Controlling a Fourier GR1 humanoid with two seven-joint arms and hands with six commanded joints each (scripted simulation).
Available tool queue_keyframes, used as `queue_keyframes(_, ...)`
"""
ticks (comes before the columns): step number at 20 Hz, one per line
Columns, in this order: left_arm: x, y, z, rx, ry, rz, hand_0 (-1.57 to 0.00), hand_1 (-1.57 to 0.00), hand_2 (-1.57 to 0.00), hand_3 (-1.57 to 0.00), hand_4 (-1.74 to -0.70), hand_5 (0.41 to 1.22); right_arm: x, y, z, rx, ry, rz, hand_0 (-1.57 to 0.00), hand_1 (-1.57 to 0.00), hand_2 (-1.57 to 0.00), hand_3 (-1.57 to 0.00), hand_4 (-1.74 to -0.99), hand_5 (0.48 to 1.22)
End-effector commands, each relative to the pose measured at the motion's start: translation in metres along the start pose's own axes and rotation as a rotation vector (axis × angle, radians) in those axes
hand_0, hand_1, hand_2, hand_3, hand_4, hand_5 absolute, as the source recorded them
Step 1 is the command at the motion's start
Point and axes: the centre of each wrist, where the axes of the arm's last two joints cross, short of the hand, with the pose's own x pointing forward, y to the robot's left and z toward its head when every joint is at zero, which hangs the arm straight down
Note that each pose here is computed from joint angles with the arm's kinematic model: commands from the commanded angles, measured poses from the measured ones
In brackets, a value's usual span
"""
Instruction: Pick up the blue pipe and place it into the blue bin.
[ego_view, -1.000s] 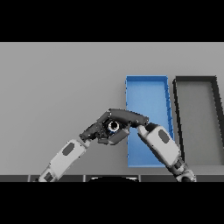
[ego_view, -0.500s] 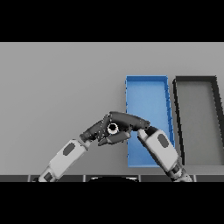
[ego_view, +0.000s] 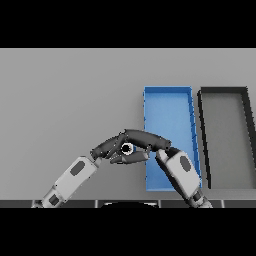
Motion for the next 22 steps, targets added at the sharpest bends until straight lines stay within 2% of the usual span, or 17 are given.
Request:
queue_keyframes(1, -0.003, -0.001, 0.004, 0.017, 0.007, 0.004, -0.2, -0.17, -0.17, -0.07, -0.91, 0.901, 0.001, 0.001, -0.001, 0.001, -0.001, 0.001, -1.57, -1.57, -1.57, -1.57, -1.484, 1.215)
queue_keyframes(4, -0.005, -0.001, 0.003, 0.036, 0.042, -0.005, -0.1, -0.09, -0.09, -0.03, -0.84, 0.754, 0.005, 0.002, -0.002, -0.005, 0.006, 0.004, -1.57, -1.57, -1.57, -1.57, -1.485, 1.218)
queue_keyframes(8, -0.01, -0.003, 0.002, 0.052, 0.039, 0.036, -0.04, -0.03, -0.04, -0.01, -0.84, 0.636, 0.006, -0.002, 0.0, -0.03, 0.007, 0.013, -1.57, -1.57, -1.57, -1.57, -1.487, 1.22)
queue_keyframes(11, -0.006, -0.001, 0.008, 0.077, 0.119, 0.065, -0.02, -0.02, -0.02, -0.01, -0.87, 0.612, 0.004, -0.007, -0.003, -0.049, -0.008, -0.006, -1.57, -1.57, -1.57, -1.57, -1.491, 1.22)
queue_keyframes(14, -0.008, -0.004, 0.009, 0.08, 0.147, 0.059, -0.01, -0.01, -0.01, 0.0, -0.88, 0.572, 0.011, -0.007, -0.005, -0.021, -0.055, -0.177, -1.57, -1.57, -1.57, -1.57, -1.492, 1.221)
queue_keyframes(17, -0.009, -0.008, 0.013, 0.074, 0.145, 0.059, 0.0, 0.0, 0.0, 0.0, -0.87, 0.535, 0.026, -0.02, -0.006, -0.03, -0.064, -0.283, -1.57, -1.57, -1.57, -1.57, -1.494, 1.221)
queue_keyframes(22, -0.007, -0.005, 0.017, 0.072, 0.155, 0.064, 0.0, 0.0, 0.0, 0.0, -0.86, 0.503, 0.072, -0.046, -0.011, -0.067, -0.11, -0.271, -1.57, -1.57, -1.57, -1.57, -1.493, 1.221)
